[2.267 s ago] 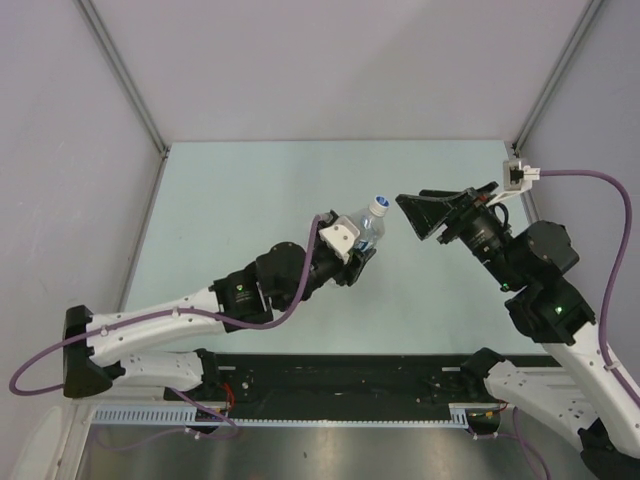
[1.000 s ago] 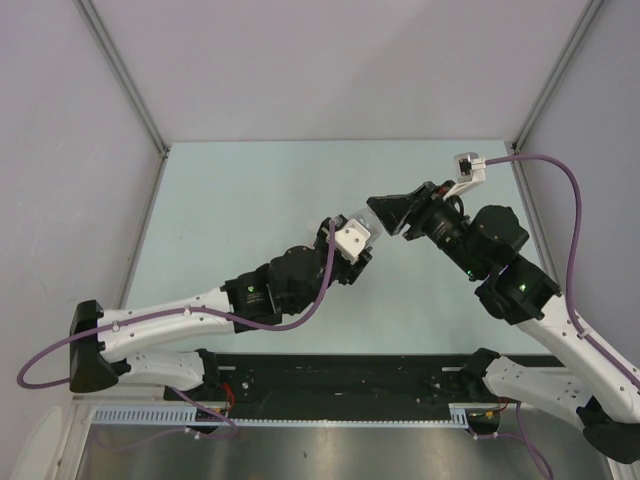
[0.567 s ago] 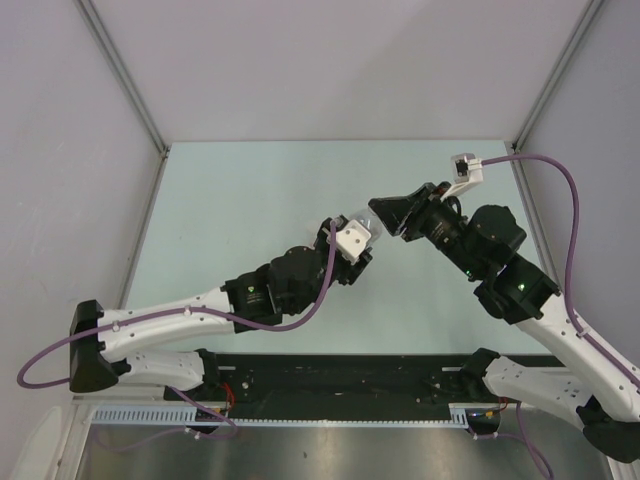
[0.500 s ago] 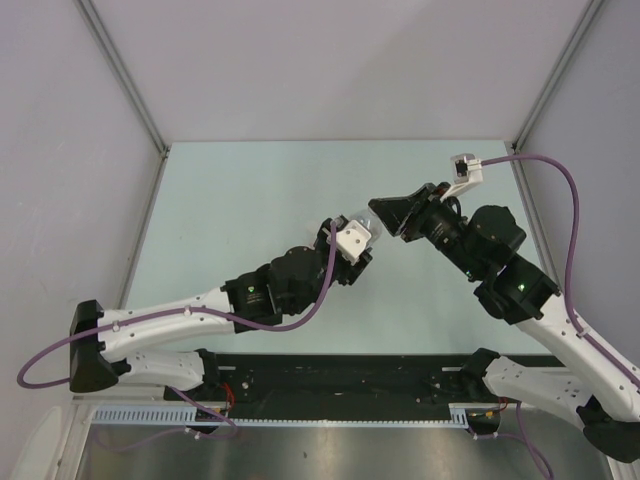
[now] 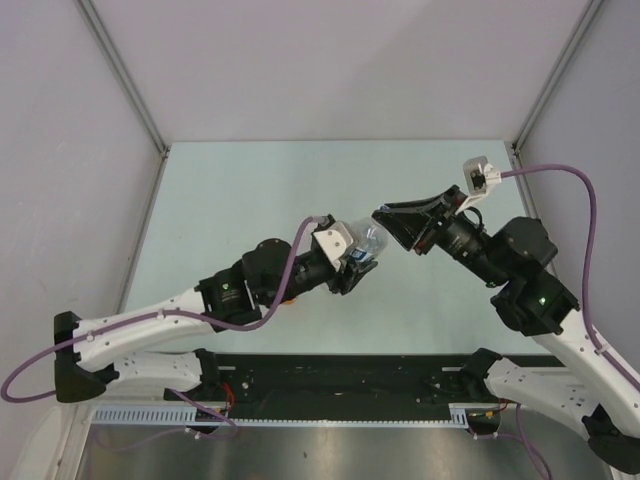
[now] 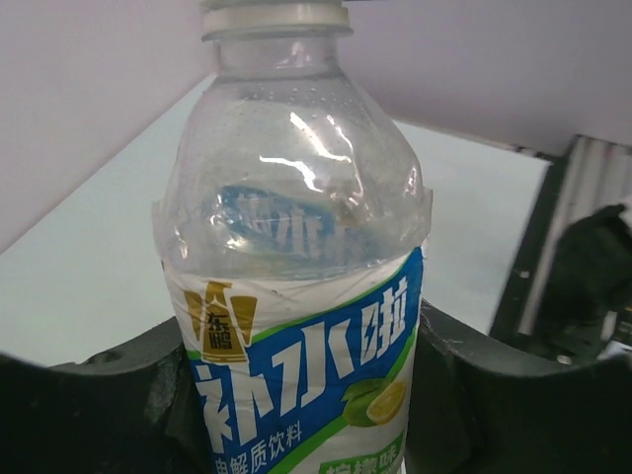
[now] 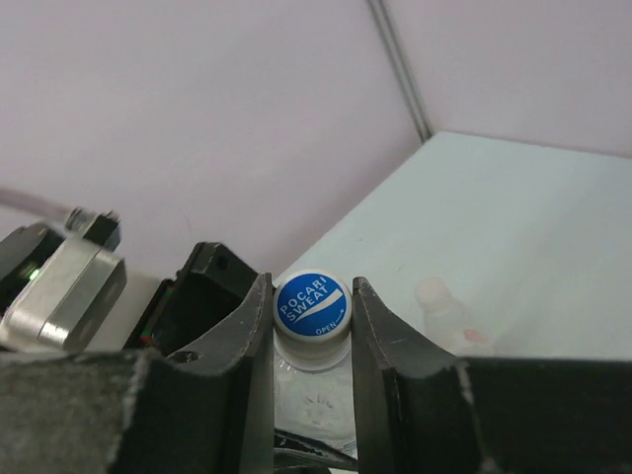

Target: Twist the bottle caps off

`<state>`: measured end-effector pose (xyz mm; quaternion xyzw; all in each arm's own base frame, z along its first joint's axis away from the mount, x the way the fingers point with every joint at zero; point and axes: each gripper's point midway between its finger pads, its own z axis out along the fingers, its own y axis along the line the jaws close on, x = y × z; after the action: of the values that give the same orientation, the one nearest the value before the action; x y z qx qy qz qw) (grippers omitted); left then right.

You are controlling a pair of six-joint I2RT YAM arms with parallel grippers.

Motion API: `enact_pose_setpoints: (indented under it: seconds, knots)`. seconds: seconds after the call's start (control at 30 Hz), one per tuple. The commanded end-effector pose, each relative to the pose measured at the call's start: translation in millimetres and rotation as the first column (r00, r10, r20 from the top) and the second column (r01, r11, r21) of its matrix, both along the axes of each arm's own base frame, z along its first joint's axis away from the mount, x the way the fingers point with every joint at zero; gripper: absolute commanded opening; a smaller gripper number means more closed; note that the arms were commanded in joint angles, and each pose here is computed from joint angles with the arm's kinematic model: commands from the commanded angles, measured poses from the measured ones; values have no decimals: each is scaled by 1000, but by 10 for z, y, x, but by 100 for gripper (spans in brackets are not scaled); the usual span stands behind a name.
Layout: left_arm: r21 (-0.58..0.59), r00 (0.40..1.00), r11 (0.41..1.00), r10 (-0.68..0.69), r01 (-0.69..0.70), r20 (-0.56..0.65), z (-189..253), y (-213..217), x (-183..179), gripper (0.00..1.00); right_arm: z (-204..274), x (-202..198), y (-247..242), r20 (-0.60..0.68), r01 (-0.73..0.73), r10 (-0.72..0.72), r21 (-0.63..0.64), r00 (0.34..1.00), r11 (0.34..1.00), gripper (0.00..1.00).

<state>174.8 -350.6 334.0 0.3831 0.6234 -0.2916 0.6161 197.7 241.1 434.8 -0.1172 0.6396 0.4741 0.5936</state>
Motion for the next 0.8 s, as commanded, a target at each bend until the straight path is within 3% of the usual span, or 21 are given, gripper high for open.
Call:
enact_pose_setpoints:
  seconds: [0.0, 0.13, 0.17, 0.23, 0.27, 0.37, 0.4, 0.47, 0.5, 0.77]
  knots:
    - [-111, 903, 897, -430, 427, 0, 464, -190, -778, 0, 141, -325, 142, 157, -187, 192, -50, 969, 981, 0]
    - [-142, 834, 826, -552, 546, -4, 615, -110, -968, 0, 161, -535, 175, 216, -284, 296, -87, 930, 955, 0]
    - [-154, 783, 775, -622, 612, -18, 639, -79, -1104, 0, 173, -581, 173, 236, -301, 316, -97, 919, 949, 0]
    - [-169, 746, 737, -666, 654, -19, 696, -3, -1136, 0, 188, -780, 181, 277, -384, 404, -123, 872, 915, 0]
    - [-181, 688, 679, -726, 711, -24, 722, 42, -1264, 0, 197, -836, 181, 298, -409, 430, -134, 852, 903, 0]
    - [-205, 626, 620, -779, 757, -45, 767, 136, -1315, 0, 202, -1096, 165, 333, -515, 541, -170, 772, 840, 0]
    - [-202, 571, 570, -819, 796, -57, 750, 176, -1405, 0, 241, -1197, 150, 364, -553, 579, -184, 730, 813, 0]
    - [-209, 529, 526, -847, 824, -48, 808, 195, -1432, 0, 238, -1294, 133, 379, -589, 617, -203, 689, 782, 0]
    - [-203, 477, 476, -878, 855, -52, 804, 237, -1508, 0, 218, -1359, 118, 383, -614, 646, -220, 661, 758, 0]
    - [-231, 309, 318, -948, 920, -75, 783, 245, -1664, 0, 145, -1658, 43, 398, -714, 759, -291, 515, 637, 0]
